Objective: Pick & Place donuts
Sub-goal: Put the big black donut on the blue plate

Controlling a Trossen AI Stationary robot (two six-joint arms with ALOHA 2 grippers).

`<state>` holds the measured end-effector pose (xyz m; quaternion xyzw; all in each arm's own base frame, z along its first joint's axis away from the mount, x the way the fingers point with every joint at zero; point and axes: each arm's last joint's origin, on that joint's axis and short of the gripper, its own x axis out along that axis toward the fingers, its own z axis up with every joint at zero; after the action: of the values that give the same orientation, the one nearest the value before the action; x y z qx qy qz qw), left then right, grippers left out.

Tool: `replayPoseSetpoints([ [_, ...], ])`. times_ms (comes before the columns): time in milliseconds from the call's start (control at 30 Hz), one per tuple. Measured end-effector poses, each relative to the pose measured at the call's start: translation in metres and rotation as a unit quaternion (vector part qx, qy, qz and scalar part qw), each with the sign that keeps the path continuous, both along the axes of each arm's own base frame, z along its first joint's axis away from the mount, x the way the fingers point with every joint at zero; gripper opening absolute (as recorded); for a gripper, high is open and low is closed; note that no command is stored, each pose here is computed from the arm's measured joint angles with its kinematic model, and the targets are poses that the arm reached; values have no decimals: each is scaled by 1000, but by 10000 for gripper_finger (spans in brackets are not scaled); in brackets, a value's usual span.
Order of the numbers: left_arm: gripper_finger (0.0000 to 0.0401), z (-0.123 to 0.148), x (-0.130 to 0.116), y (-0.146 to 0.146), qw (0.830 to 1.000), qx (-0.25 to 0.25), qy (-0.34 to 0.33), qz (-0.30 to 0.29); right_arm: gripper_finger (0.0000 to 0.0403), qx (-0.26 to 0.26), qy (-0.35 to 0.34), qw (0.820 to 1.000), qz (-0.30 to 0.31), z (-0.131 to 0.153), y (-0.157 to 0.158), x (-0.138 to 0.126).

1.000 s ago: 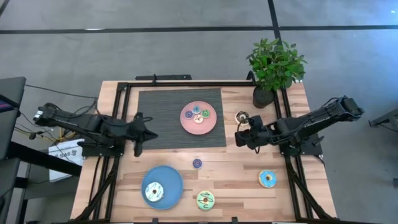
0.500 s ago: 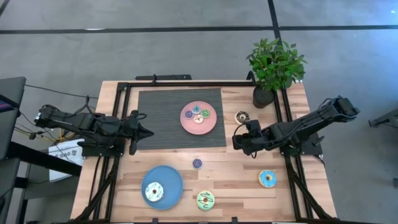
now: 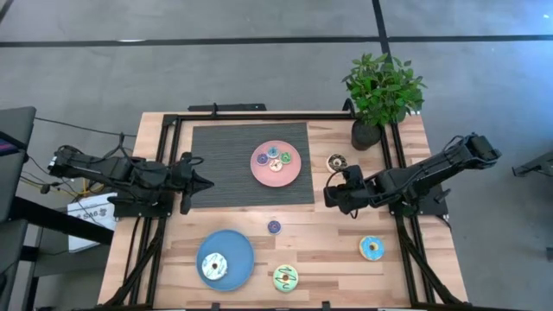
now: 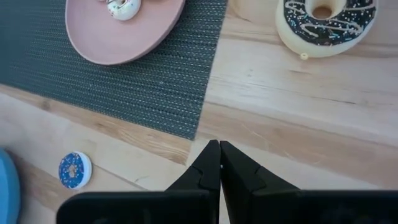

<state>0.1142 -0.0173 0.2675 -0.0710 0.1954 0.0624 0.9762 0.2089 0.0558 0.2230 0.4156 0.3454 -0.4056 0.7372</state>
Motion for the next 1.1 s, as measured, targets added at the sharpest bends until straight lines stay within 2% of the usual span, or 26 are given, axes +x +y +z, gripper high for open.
replayPoseSetpoints([
  [67,0,0,0,0,1000,1,0,0,0,-10,5,1000,17,0,0,0],
  [200,0,0,0,0,1000,9,1,-3,0,-64,-12,994,83,4,5,5],
  [300,0,0,0,0,1000,18,2,-6,0,-72,-32,993,92,6,6,9],
  [400,0,0,0,0,1000,24,2,-8,0,-61,-37,996,60,5,1,10],
  [533,0,0,0,1,999,34,2,1,0,-38,-14,999,-31,1,-12,5],
  [633,0,0,0,1,999,39,3,-1,8,-39,1,998,-57,0,-21,3],
  [733,0,0,0,1,999,39,3,-1,34,-43,6,997,-67,0,-30,4],
  [933,0,0,0,1,999,39,3,-1,115,-54,40,992,-103,-6,-52,7],
  [1100,0,0,0,1,999,38,1,-1,186,-49,87,980,-171,-26,-72,15],
])
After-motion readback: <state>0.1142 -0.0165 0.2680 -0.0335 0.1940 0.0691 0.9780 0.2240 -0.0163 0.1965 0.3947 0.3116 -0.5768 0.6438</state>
